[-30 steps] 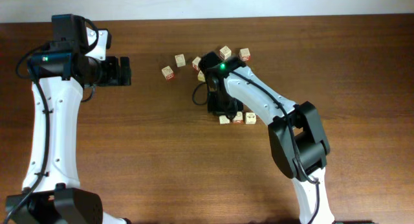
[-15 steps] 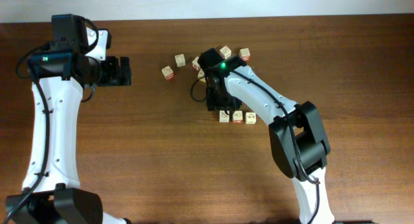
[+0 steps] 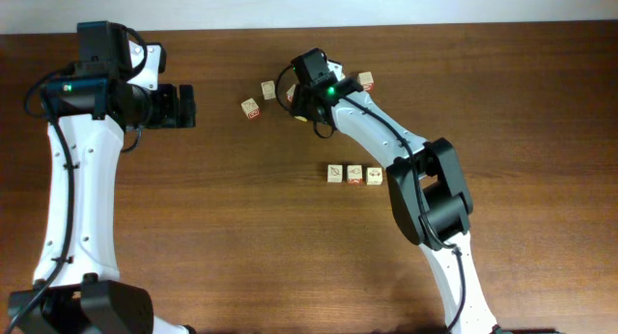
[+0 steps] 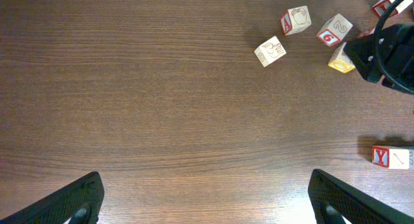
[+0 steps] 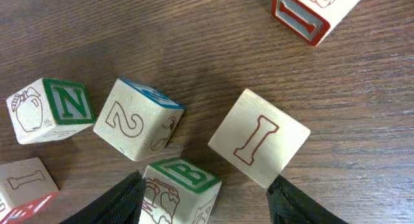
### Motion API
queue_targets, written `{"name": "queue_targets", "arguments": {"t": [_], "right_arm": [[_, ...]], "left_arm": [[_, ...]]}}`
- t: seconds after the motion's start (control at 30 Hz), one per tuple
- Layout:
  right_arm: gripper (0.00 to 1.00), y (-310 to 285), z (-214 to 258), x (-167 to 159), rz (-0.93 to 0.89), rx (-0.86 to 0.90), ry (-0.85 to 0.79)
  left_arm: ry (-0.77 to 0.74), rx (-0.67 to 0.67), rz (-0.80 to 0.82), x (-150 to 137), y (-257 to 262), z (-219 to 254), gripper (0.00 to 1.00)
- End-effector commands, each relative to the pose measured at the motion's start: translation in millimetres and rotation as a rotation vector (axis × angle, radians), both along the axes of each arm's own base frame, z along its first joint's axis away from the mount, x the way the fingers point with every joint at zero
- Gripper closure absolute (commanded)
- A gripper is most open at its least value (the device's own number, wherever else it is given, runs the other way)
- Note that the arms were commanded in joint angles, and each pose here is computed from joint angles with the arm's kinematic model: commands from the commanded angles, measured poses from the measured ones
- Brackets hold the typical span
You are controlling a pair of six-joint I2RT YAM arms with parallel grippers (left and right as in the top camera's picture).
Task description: Rotate 4 blocks
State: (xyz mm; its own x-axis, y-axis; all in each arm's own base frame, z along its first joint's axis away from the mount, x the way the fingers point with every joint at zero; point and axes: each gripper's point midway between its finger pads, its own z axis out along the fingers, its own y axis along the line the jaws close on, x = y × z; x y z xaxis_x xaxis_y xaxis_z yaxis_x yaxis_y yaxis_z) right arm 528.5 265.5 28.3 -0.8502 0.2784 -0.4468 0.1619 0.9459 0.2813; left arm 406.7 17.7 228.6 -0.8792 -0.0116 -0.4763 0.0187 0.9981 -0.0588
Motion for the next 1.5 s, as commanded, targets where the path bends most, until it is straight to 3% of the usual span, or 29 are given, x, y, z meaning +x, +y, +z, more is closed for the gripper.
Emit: {"name": "queue_targets", "arguments": {"t": [0.0, 0.27, 0.4, 0.43, 0.47, 0.57, 0.67, 0.73, 0.9, 1.07, 1.1, 1.23, 1.33, 1.4, 1.47], "right_arm": [[0.45, 2, -15, 0, -0.003, -0.012, 0.010], [0.46, 12, -17, -2, 0.060, -0.003, 0.007], [0.63, 13, -29, -6, 0.069, -0.002, 0.036], [0.72, 12, -30, -8, 0.072, -0.010, 0.045], [0.73, 9, -30, -12, 0.074, -0.021, 0.062], [0.73, 10, -3, -30, 0.134, -0.015, 0.112], [0.73, 13, 28, -78, 0.207, 0.050, 0.273], [0.73, 6, 25, -118, 0.226, 0.052, 0.444], [0.72, 7, 14, -150, 0.271, -0.074, 0.511], [0.71, -3, 1, -154, 0.263, -0.260, 0.453], [0.67, -11, -2, -151, 0.250, -0.298, 0.438], [0.54, -10, -3, -147, 0.248, -0.298, 0.420], [0.55, 15, 28, -128, 0.330, -0.219, 0.331], [0.62, 36, 52, -128, 0.398, -0.130, 0.316], [0.84, 43, 48, -152, 0.441, -0.095, 0.400]], "left_arm": [[-0.010, 0.001, -0.021, 3, -1, 3, 0.01], [-0.010, 0.001, -0.020, 3, -1, 3, 0.01], [-0.010, 0.001, -0.021, 3, -1, 3, 0.01], [-0.010, 0.001, -0.021, 3, -1, 3, 0.01], [-0.010, 0.001, -0.021, 3, -1, 3, 0.01], [-0.009, 0.001, -0.020, 3, -1, 3, 0.01], [-0.010, 0.001, -0.021, 3, -1, 3, 0.01], [-0.009, 0.001, -0.020, 3, -1, 3, 0.01], [-0.009, 0.001, -0.021, 3, -1, 3, 0.01], [-0.009, 0.001, -0.020, 3, -1, 3, 0.01], [-0.009, 0.001, -0.020, 3, -1, 3, 0.01], [-0.009, 0.001, -0.020, 3, -1, 3, 0.01], [-0.010, 0.001, -0.020, 3, -1, 3, 0.01], [-0.010, 0.001, -0.020, 3, -1, 3, 0.01], [-0.009, 0.001, -0.020, 3, -1, 3, 0.01]]}}
